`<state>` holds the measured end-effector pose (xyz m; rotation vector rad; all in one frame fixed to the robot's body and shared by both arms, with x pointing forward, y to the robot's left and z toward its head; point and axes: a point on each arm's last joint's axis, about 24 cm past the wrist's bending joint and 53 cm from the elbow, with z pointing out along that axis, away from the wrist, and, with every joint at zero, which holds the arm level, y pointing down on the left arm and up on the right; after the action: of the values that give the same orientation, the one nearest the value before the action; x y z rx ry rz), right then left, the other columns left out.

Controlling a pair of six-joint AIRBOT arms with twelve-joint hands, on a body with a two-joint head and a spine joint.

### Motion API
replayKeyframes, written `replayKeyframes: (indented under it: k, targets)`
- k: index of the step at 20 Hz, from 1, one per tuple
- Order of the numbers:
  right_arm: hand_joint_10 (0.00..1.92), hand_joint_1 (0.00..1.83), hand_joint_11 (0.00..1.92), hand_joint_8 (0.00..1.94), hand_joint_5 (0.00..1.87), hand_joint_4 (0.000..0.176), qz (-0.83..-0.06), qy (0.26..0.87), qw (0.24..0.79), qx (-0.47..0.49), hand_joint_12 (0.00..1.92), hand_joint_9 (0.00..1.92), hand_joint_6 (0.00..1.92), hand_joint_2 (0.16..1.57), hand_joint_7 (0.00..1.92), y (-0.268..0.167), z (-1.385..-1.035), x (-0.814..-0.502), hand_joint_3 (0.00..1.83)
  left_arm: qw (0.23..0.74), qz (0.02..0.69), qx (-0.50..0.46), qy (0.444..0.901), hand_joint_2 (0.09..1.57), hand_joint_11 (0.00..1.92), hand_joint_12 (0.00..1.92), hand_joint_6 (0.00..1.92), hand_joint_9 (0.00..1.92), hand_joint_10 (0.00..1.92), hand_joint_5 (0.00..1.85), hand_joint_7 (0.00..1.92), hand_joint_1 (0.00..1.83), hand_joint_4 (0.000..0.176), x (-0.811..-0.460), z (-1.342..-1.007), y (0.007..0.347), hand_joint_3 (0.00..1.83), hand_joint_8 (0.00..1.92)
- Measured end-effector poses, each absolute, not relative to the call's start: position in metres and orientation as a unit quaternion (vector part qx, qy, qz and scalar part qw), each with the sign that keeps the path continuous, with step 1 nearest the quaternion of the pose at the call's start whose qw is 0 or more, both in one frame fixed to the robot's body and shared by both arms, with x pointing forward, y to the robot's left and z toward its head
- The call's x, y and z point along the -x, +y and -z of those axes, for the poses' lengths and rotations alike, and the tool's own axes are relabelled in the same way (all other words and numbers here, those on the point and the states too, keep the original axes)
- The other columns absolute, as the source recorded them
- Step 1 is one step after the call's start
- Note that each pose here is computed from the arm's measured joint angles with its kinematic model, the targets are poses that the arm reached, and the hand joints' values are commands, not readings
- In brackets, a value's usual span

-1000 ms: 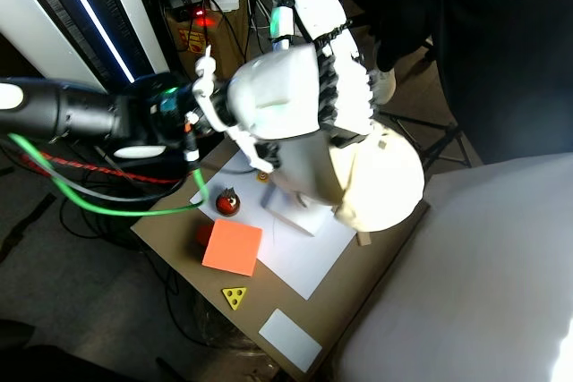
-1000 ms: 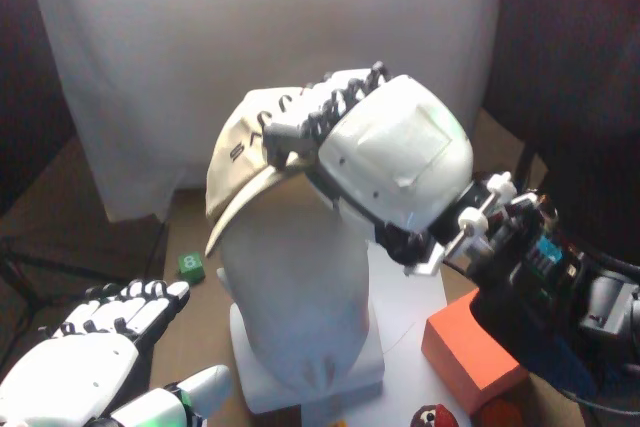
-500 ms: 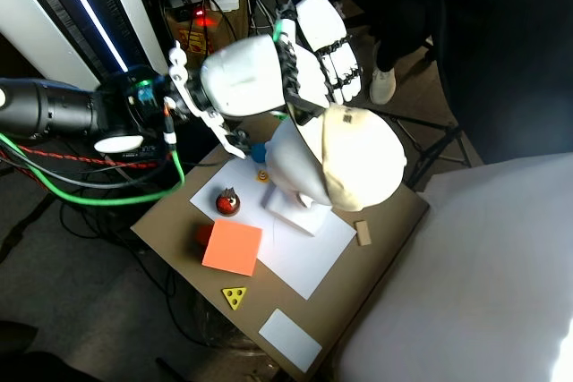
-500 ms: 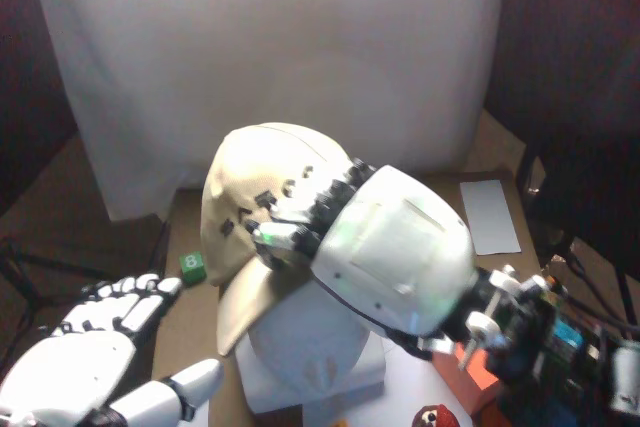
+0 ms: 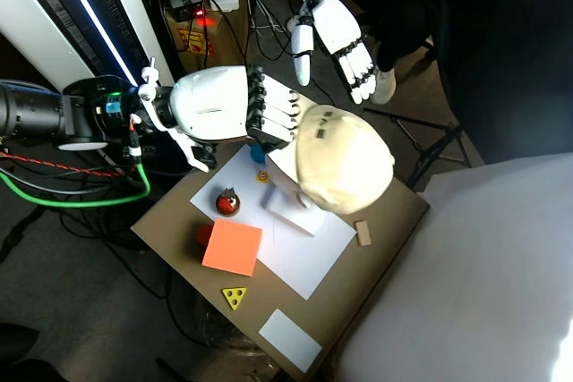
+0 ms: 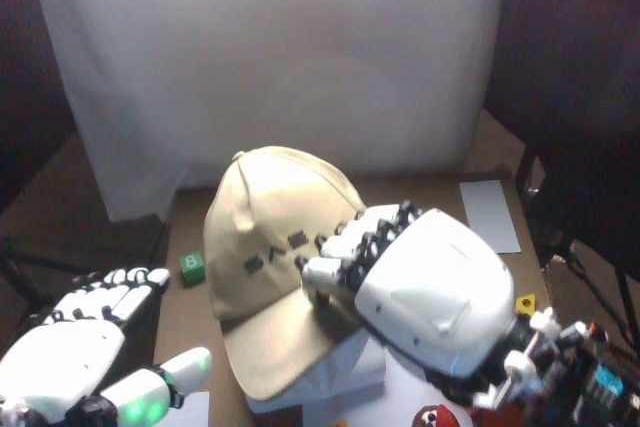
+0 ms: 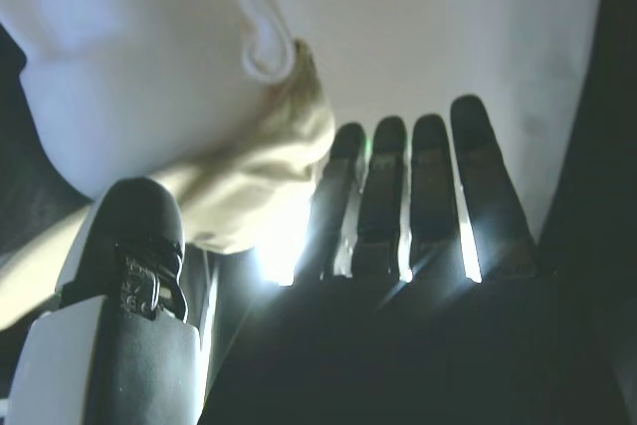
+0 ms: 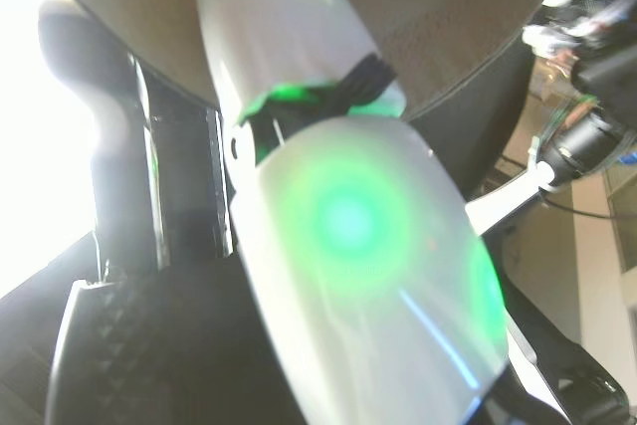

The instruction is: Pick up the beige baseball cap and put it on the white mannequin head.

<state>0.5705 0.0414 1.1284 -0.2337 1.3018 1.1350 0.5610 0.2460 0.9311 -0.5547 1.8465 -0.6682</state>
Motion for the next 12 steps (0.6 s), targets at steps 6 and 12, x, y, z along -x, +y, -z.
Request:
replayKeyframes:
  k: [6, 12]
  targets:
    - [1.14, 1.49, 0.94, 0.88, 0.95, 0.0, -0.49, 0.591, 0.633, 0.099, 1.51, 0.95, 0.79, 1.09, 0.96, 0.038, -1.113, -0.556, 0.0, 0.535, 0.286, 0.225, 0.762, 1.16, 0.0, 0.3, 0.0, 0.05, 0.0, 0.09, 0.06, 0.0, 0.0, -0.574, -0.934, 0.241, 0.0, 0.0]
    - [1.13, 1.49, 0.95, 0.86, 0.97, 0.0, -0.478, 0.603, 0.633, 0.088, 1.5, 0.96, 0.76, 1.09, 0.97, 0.031, -1.107, -0.566, 0.0, 0.539, 0.285, 0.224, 0.76, 1.16, 0.0, 0.35, 0.0, 0.06, 0.0, 0.11, 0.09, 0.0, 0.0, -0.577, -0.936, 0.243, 0.0, 0.01]
